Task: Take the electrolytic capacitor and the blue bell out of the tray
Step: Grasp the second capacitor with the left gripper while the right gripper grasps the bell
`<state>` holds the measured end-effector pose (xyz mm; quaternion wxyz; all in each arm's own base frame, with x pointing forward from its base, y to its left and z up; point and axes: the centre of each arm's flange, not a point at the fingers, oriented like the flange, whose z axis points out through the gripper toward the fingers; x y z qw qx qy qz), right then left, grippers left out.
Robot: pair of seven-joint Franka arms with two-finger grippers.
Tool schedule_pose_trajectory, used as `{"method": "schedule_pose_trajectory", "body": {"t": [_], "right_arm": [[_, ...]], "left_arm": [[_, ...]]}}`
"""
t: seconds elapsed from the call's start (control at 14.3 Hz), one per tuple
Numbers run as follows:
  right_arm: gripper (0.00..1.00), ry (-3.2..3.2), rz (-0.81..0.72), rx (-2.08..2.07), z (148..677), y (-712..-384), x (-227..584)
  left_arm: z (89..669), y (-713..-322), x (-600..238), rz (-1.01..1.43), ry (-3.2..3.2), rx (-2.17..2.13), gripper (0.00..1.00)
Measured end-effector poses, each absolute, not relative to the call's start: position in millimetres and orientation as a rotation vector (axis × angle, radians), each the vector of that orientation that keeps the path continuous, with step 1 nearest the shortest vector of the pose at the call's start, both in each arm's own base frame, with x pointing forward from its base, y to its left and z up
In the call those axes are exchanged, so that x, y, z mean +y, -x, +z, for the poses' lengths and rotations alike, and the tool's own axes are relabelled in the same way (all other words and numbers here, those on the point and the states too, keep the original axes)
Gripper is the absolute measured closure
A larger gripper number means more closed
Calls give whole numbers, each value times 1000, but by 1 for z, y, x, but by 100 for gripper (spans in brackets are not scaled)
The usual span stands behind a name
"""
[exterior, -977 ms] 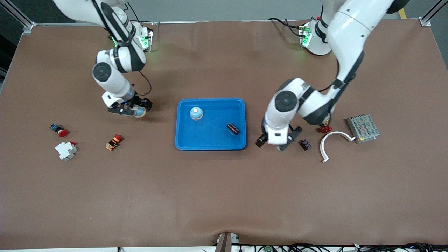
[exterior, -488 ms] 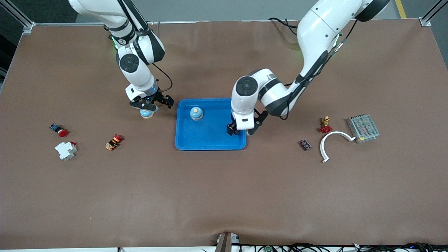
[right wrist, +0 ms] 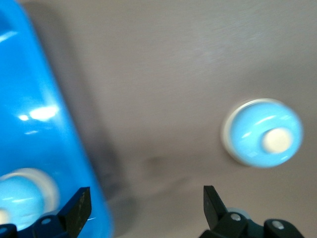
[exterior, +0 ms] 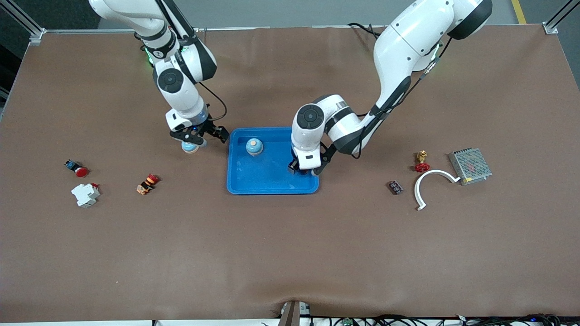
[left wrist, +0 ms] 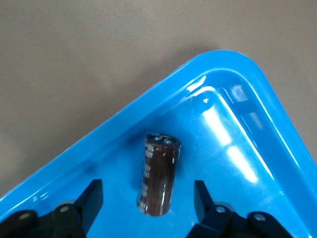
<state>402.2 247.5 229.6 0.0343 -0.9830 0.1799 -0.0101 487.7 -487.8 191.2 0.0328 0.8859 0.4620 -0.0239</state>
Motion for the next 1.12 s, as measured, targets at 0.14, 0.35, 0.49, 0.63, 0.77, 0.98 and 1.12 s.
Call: {"method": "schedule_pose_trajectory", "body": {"t": [0.14, 0.35, 0.49, 0.63, 0.77, 0.98, 1.12], "right_arm": [[0, 3007, -12, 604, 249, -407, 290], [0, 2994, 1, 641, 264, -416, 335], [0, 2999, 10, 652, 255, -420, 345], [0, 3012, 26, 660, 239, -421, 351], [0, 3020, 38, 669, 227, -422, 358], [0, 3021, 42, 685, 216, -422, 372], [0, 3018, 37, 684, 213, -422, 375]], "left_arm": [[181, -488, -487, -82, -2722, 1427, 41], [179, -488, -489, -83, -2717, 1421, 59], [187, -494, -492, -65, -2701, 1412, 70], [204, -504, -491, -30, -2680, 1403, 70], [226, -517, -481, 23, -2699, 1373, 70], [274, -548, -440, 101, -2738, 1342, 70], [302, -569, -400, 134, -2753, 1307, 70]]}}
